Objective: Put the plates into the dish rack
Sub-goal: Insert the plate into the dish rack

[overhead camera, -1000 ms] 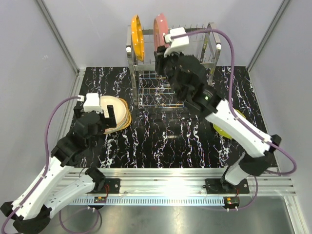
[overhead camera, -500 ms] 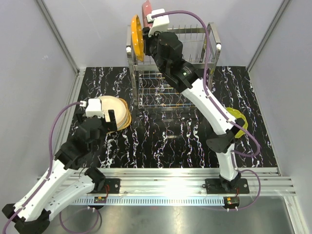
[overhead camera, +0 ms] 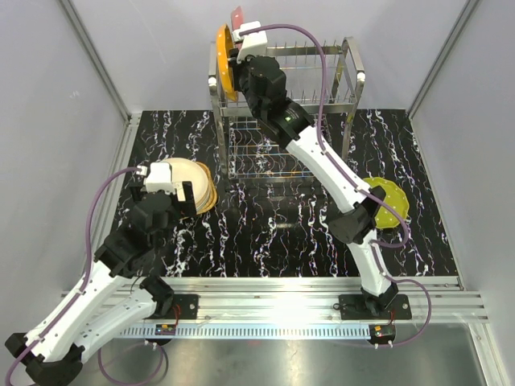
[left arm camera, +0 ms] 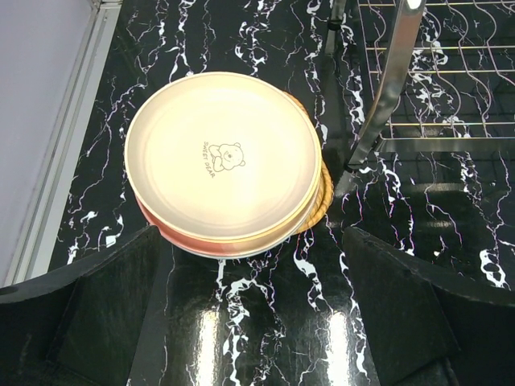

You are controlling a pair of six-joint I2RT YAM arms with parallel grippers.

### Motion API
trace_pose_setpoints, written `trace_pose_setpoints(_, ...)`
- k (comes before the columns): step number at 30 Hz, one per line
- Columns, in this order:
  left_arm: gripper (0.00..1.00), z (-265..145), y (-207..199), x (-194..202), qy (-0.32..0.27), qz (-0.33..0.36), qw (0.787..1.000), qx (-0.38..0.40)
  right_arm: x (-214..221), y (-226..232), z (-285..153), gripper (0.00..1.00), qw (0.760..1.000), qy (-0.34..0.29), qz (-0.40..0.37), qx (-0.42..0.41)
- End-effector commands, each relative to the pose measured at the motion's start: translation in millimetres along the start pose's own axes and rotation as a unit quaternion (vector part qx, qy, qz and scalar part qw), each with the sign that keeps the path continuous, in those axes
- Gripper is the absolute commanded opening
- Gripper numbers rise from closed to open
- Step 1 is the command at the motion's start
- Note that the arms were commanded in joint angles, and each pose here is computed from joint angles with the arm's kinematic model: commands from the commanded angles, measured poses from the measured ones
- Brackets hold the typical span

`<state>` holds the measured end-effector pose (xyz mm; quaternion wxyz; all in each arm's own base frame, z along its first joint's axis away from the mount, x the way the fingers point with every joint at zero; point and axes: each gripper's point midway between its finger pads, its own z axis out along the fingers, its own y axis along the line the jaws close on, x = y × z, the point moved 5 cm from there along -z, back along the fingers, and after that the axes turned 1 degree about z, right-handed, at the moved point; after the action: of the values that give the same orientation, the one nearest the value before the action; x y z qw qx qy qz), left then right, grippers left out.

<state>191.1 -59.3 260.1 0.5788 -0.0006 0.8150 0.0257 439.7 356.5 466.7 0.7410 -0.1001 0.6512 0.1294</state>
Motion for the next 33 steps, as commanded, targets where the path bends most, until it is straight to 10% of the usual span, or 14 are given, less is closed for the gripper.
trace_pose_setpoints(1,0.99,1.8,-5.2,-9.7,-0.019,-0.022,1.0,0.011,-89.0,-12.2,-11.2,0.0,0.987,-0.152,0.06,0.006)
trace_pose_setpoints(33,0.99,2.9,-9.0,-7.6,-0.015,-0.021,0.999,0.023,-55.8,-7.0,7.4,0.01,0.986,-0.136,0.092,0.016)
